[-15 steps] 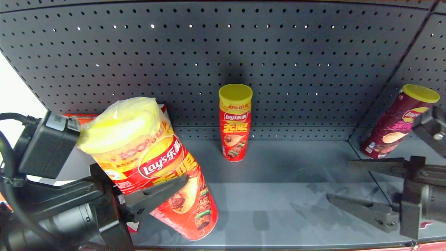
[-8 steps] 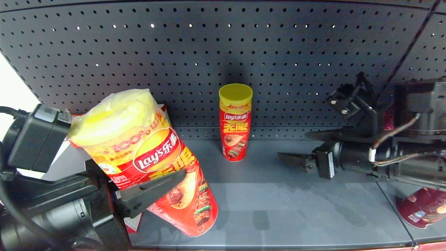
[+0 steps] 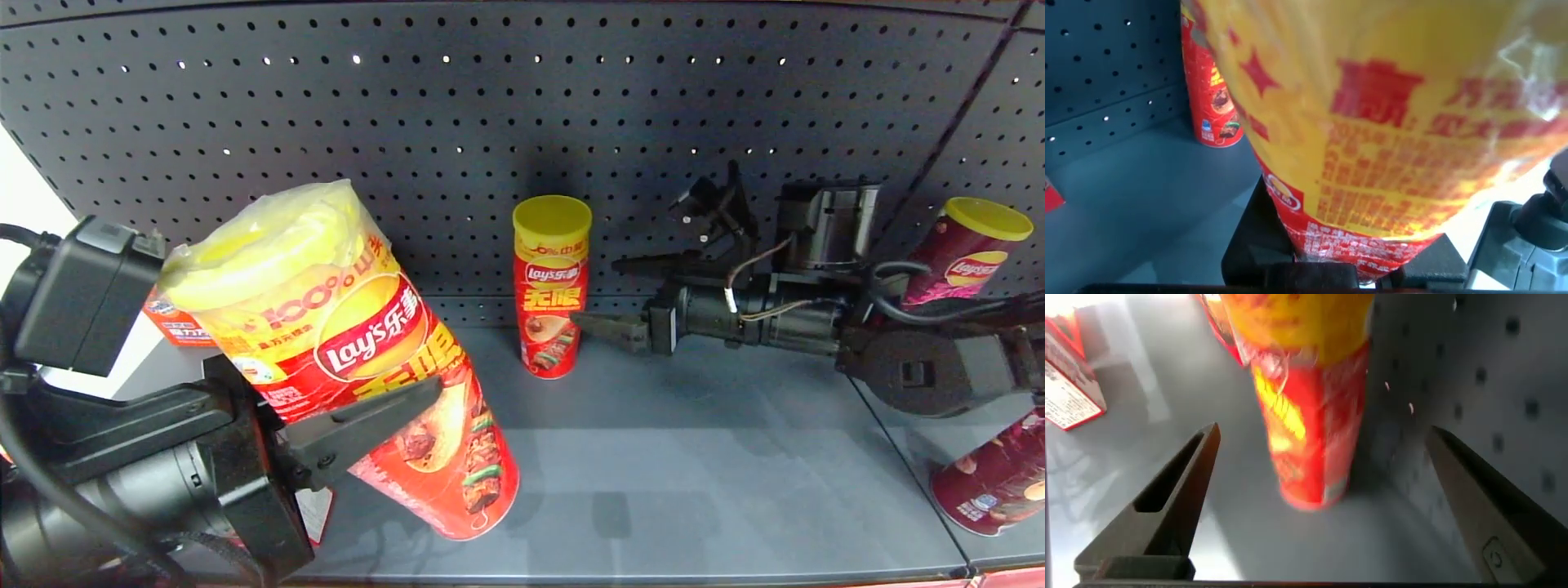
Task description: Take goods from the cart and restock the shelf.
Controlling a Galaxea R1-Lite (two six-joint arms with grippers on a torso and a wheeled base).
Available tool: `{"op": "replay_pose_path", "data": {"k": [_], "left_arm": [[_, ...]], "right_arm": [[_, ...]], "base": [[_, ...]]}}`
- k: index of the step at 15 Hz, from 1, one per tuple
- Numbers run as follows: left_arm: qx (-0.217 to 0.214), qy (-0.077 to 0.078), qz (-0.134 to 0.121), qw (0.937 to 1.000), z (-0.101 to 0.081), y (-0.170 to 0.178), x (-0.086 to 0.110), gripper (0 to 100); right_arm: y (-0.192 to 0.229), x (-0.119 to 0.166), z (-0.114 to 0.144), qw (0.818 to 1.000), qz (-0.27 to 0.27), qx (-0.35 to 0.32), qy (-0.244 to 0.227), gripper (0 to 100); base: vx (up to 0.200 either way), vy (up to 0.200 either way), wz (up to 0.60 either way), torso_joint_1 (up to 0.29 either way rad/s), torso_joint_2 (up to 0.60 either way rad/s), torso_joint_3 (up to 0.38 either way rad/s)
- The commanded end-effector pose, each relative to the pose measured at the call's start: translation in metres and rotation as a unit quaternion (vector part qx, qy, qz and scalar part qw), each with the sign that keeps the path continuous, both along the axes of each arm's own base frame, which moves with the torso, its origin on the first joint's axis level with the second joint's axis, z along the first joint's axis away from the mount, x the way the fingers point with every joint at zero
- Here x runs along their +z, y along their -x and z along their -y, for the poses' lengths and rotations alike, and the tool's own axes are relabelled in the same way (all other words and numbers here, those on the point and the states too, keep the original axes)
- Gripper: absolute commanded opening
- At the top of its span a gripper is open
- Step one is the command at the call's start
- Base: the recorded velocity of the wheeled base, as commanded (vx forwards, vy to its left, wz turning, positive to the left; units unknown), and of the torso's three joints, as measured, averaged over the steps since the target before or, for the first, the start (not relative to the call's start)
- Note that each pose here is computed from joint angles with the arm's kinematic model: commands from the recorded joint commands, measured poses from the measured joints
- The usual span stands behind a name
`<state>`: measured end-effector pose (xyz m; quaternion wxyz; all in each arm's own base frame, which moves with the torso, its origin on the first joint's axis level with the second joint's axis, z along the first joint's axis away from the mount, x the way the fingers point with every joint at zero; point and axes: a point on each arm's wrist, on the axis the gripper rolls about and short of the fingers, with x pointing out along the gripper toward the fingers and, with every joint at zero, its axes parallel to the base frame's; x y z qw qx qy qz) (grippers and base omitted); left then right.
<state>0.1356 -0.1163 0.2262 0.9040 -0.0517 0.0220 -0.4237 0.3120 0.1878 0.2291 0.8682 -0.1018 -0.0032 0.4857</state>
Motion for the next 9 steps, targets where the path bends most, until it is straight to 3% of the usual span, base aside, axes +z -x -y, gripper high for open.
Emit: {"op": "replay_pose_path", "data": {"k": [1,9], "left_arm": [[-0.001,-0.001,-0.002,1.0,0.002,-0.002,0.0,0],[0.001,-0.001,-0.002,1.0,0.001,-0.002,0.0,0]], "right_arm": [[-0.026,-0.014,-0.003,1.0,0.003,0.01,0.007,100],[-0.065,-0.038,-0.018,0.997,0.014,0.081,0.002,100]], "base": [[0.0,0.0,0.0,0.0,0.0,0.0],[0.0,0.0,0.0,0.0,0.0,0.0]]}}
